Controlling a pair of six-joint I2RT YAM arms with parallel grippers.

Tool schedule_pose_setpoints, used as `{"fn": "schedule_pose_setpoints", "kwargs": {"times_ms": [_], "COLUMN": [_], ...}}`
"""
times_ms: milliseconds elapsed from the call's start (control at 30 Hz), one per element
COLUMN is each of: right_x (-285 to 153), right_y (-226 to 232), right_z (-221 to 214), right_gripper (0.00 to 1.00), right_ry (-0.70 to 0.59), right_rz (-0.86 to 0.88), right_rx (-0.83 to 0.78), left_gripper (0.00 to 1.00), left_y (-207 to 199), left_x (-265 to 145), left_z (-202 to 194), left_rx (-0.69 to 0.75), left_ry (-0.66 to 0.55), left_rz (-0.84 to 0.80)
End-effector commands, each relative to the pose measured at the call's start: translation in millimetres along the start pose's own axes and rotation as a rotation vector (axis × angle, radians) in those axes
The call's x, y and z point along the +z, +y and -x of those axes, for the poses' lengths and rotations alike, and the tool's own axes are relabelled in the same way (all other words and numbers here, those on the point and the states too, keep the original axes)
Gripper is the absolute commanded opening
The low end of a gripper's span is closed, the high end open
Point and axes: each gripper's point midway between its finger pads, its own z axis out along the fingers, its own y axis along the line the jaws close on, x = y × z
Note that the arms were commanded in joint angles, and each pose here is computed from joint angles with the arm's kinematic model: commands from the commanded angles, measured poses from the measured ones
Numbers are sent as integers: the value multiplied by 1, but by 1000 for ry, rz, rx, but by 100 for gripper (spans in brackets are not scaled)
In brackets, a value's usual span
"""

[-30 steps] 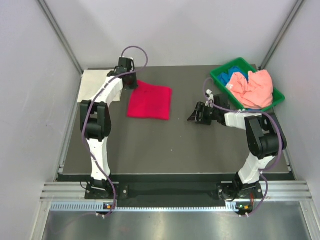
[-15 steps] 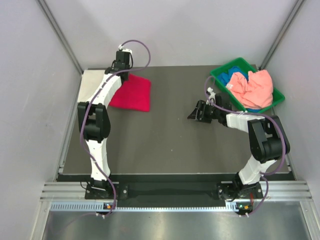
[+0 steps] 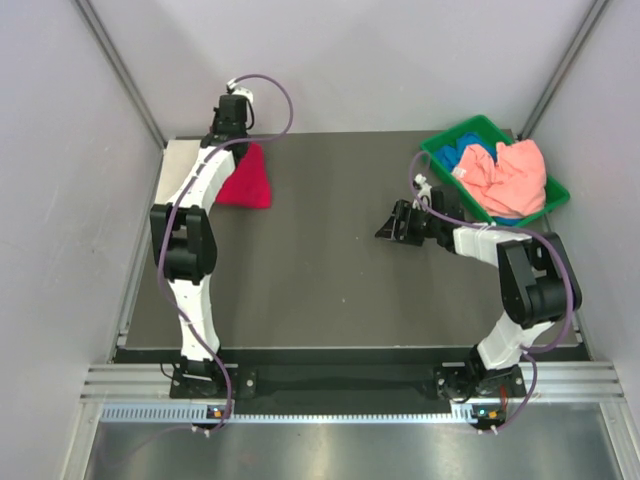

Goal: Fold and stack the t-shirts
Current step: Neatly place the folded tshirt to the corner

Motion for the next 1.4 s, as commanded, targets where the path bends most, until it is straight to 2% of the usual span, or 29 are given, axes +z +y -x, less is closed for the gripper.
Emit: {"fn": "schedule_pose_setpoints", "kwargs": {"times_ms": [0, 300, 467, 933, 967, 1233, 1367], "right_x": [-8, -12, -12, -6, -6, -5, -7], "right_y": [24, 25, 25, 17, 17, 16, 16], "right_z": [21, 23, 23, 20, 19, 19, 19], "right_gripper": [65, 65, 65, 65, 65, 65, 65], "right_ry": [-56, -64, -66, -52, -52, -45, -50], "right_rz": [53, 48, 44, 29, 27, 25, 19], "right_rx": [-75, -83, -84, -73, -71, -70, -75], "left_gripper": [0, 0, 0, 0, 0, 0, 0], "left_y": [48, 66, 71, 94, 107, 109, 106], "left_x": [-19, 4, 3, 15, 18, 2, 6], "left_z": [56, 42, 53, 42, 37, 42, 44], "left_rx": [-39, -63, -107, -30, -41, -51, -33], "left_ry": [-187, -193, -241, -205, -199, -227, -242], "left_rz": [98, 169, 105, 126, 132, 83, 74]}}
